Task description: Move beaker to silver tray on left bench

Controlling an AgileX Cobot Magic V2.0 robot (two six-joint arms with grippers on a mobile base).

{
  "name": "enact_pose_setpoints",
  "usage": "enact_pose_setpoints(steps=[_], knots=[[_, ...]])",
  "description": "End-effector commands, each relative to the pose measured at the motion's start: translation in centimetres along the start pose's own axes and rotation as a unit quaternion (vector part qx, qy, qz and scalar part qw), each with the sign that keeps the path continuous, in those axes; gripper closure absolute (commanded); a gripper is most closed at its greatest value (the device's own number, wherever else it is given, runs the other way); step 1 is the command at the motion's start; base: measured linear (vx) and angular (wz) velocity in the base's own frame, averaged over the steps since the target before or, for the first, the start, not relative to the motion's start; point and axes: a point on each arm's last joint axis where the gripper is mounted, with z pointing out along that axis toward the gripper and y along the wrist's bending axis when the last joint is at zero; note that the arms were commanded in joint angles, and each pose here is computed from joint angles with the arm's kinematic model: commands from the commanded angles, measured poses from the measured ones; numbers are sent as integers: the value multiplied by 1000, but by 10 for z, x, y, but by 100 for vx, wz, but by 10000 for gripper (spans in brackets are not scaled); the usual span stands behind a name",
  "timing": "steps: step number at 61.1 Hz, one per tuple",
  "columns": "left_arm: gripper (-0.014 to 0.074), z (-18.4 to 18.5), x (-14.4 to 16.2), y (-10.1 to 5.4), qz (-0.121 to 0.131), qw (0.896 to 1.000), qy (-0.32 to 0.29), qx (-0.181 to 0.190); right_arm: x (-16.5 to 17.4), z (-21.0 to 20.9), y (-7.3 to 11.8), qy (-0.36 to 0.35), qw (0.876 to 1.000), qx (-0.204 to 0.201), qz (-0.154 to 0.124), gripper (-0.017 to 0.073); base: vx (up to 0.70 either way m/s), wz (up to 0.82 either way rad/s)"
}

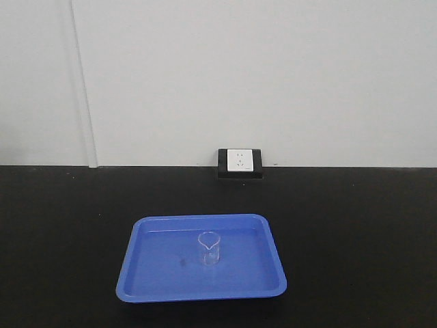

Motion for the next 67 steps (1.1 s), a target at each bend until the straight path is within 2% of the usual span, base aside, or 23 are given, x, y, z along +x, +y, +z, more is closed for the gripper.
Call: enact_pose_setpoints(steps=[1, 33, 41, 51, 56, 67], knots=[[592, 2, -2, -1, -2, 999, -36, 2, -6, -1, 1, -45, 999, -8, -3, 571, 0, 0], [592, 2, -2, -1, -2, 999, -36, 2, -9, -1, 2, -58, 998, -11, -3, 571, 0, 0], [592, 2, -2, -1, -2, 999, -36, 2, -22, -4, 4, -131, 991, -22, -29, 571, 0, 0], [592, 2, -2, -1, -2, 999, -36, 2, -61, -15, 12, -234, 971, -41, -34, 571, 0, 0], [592, 2, -2, -1, -2, 999, -36, 2, -88, -14, 16, -246, 967, -38, -52, 571, 0, 0], [592, 2, -2, -1, -2, 999, -36, 2, -140, 30, 25, -194, 975, -24, -108, 571, 0, 0]])
